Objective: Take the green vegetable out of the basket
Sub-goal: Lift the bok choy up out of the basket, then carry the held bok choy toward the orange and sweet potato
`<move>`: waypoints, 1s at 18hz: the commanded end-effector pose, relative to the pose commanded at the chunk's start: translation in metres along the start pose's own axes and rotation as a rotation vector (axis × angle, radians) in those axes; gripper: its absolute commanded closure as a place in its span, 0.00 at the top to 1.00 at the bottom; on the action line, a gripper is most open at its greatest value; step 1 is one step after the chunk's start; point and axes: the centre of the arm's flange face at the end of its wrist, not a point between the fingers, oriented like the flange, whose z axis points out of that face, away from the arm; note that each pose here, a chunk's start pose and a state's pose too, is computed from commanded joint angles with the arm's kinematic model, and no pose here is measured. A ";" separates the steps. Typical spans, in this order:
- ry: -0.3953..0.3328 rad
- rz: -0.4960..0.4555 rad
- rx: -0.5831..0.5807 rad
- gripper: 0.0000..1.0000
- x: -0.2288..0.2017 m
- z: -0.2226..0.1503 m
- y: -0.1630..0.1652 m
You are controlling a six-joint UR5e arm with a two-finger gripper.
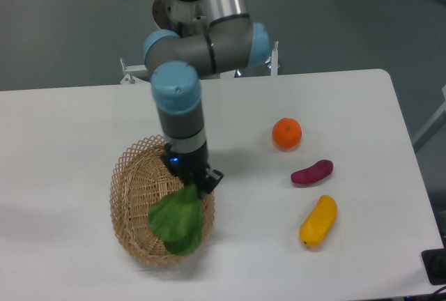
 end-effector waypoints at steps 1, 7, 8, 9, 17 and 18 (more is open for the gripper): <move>-0.002 0.003 0.004 0.40 -0.013 -0.009 0.010; 0.015 0.058 -0.028 0.41 -0.076 -0.030 0.085; 0.018 0.078 -0.036 0.41 -0.084 -0.030 0.097; 0.016 0.095 -0.041 0.41 -0.091 -0.035 0.108; 0.036 0.118 -0.021 0.41 -0.117 -0.055 0.140; 0.036 0.118 -0.021 0.41 -0.117 -0.059 0.140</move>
